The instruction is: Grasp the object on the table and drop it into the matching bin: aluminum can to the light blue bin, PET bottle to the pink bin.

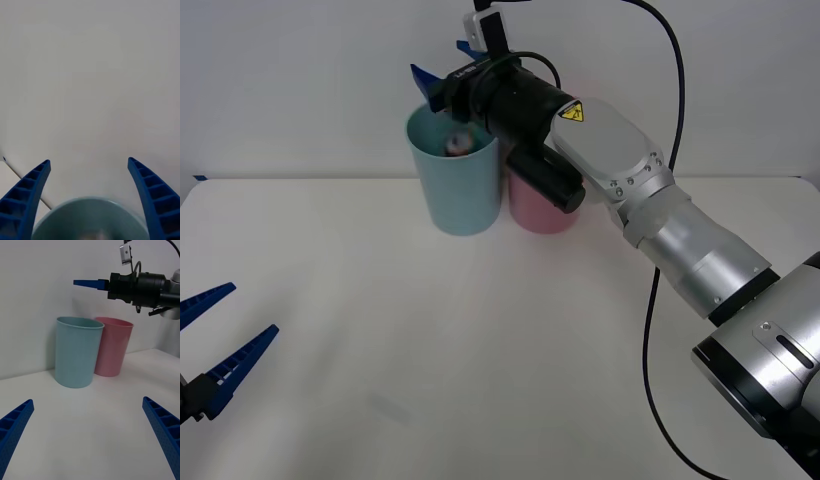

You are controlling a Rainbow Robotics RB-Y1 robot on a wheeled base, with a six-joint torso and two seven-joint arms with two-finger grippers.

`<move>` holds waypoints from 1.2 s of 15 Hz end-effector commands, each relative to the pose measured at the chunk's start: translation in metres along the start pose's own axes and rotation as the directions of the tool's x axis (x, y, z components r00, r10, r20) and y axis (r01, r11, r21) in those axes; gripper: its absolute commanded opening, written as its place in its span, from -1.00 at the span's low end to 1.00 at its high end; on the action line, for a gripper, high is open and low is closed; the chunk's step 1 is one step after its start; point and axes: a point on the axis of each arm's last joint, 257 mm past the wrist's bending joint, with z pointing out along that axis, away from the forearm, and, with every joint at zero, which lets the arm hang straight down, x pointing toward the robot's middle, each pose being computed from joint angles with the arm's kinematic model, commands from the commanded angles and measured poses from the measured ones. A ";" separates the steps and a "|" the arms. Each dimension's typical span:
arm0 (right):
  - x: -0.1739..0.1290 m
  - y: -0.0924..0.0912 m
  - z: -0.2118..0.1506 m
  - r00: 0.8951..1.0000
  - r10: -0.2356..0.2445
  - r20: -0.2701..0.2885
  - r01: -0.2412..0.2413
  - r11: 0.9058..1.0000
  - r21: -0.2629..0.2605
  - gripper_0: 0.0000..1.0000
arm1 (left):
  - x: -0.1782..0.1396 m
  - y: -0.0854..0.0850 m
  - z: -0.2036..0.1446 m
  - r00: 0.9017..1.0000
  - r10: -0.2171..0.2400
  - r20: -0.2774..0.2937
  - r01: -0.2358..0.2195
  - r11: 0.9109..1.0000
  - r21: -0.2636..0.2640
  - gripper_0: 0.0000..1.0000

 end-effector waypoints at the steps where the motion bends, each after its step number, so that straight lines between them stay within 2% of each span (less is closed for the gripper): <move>1: 0.000 0.000 0.000 1.000 0.004 0.001 -0.004 1.000 0.000 1.00 | 0.000 0.000 0.000 1.000 0.000 0.000 0.000 1.000 0.000 1.00; 8: 0.002 0.008 -0.024 0.999 0.004 0.036 -0.003 1.000 -0.024 1.00 | 0.000 0.000 0.000 1.000 0.000 0.000 0.000 1.000 0.000 1.00; 14: 0.012 0.023 -0.101 0.997 -0.032 0.065 0.040 0.993 -0.114 1.00 | 0.000 0.000 0.000 1.000 0.000 0.000 0.000 1.000 0.000 1.00; 18: 0.026 0.040 -0.159 0.998 -0.038 0.052 0.047 0.983 -0.178 1.00 | 0.000 0.000 0.000 1.000 0.000 0.000 0.000 1.000 0.000 1.00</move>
